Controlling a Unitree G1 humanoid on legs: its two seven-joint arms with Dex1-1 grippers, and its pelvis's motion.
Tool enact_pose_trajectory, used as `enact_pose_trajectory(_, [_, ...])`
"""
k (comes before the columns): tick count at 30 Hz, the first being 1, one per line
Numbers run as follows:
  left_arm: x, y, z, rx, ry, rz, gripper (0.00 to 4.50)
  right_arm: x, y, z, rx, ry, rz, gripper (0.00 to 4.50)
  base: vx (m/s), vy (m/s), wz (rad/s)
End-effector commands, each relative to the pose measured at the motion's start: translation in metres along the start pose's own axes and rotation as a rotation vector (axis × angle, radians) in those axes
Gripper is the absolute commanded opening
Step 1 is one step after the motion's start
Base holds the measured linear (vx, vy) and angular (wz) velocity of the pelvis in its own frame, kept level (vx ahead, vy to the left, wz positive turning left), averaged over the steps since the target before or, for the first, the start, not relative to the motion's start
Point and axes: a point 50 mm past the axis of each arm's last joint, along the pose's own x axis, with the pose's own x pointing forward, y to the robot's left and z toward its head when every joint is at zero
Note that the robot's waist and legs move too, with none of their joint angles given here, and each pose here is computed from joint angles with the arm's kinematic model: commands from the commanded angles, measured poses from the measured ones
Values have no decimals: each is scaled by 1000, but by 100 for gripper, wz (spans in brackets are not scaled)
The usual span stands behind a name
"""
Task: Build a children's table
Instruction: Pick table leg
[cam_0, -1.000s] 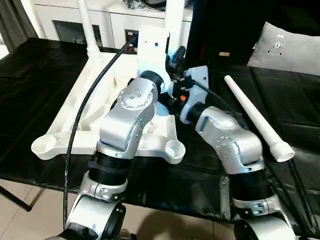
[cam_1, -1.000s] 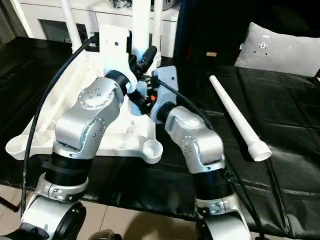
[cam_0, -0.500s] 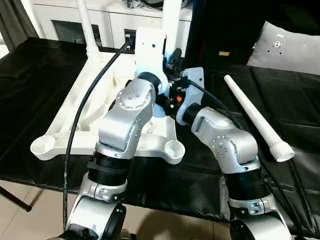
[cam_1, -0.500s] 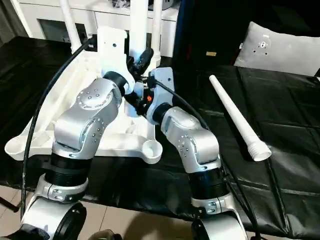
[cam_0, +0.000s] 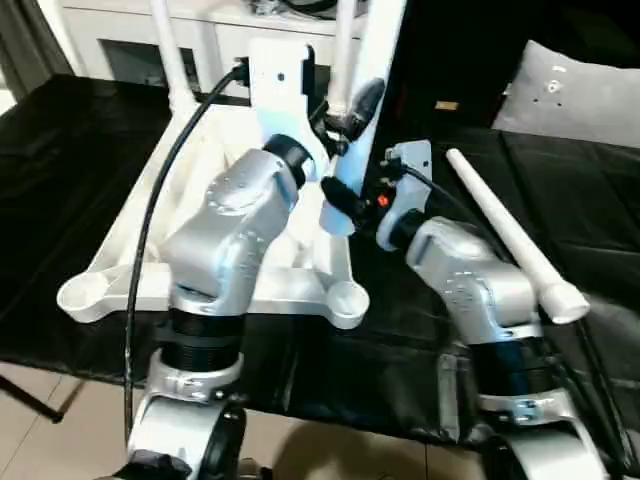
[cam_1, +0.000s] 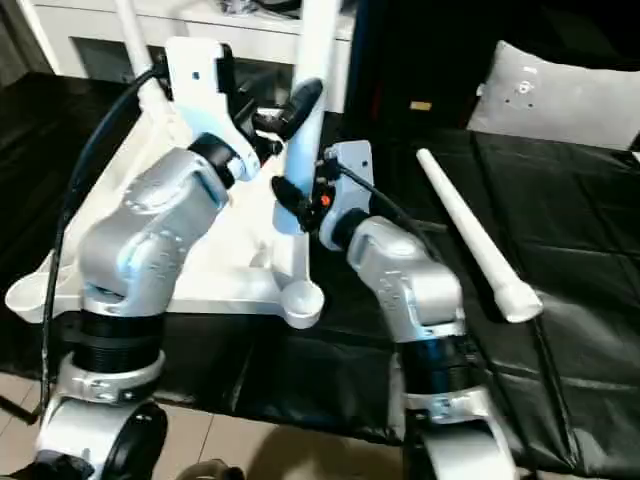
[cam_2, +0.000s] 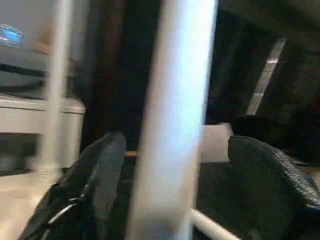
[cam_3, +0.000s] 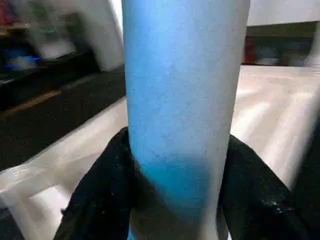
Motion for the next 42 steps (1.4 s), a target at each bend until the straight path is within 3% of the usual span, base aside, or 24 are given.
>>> enact_pose_trajectory(1, [-3,1,-3,-22,18,-36,396,-5,3,10,-2,-42,68,193,0,0,0])
enact_pose_trajectory(4, [-6,3,-5,-41,34,-73,414,-10,1,14,1,-53,108,193,0,0,0])
enact_pose_trajectory(8, [-16,3,-6,-150,46,-261,450,-31,0,25,-29,-82,338,193,0,0,0])
enact_pose_trajectory(12, [-25,-4,-6,-183,51,-440,450,-48,1,20,-37,-14,539,193,0,0,0])
enact_pose_trajectory(18, [-31,-11,-6,-248,59,-575,450,-55,1,16,-35,38,644,193,0,0,0])
enact_pose_trajectory(24, [-37,-17,-3,-276,31,-698,400,-56,-3,11,-41,89,675,193,0,0,0])
enact_pose_trajectory(25, [-37,-17,-3,-278,32,-704,374,-56,-4,11,-41,92,678,193,0,0,0])
enact_pose_trajectory(34, [-39,-15,-6,-298,33,-708,323,-56,-4,9,-35,103,701,193,0,0,0])
enact_pose_trajectory(37, [-39,-13,-7,-305,32,-699,284,-56,-4,9,-35,104,704,193,0,0,0])
enact_pose_trajectory(42, [-39,-12,-9,-308,42,-693,266,-56,-4,9,-36,105,706,193,0,0,0])
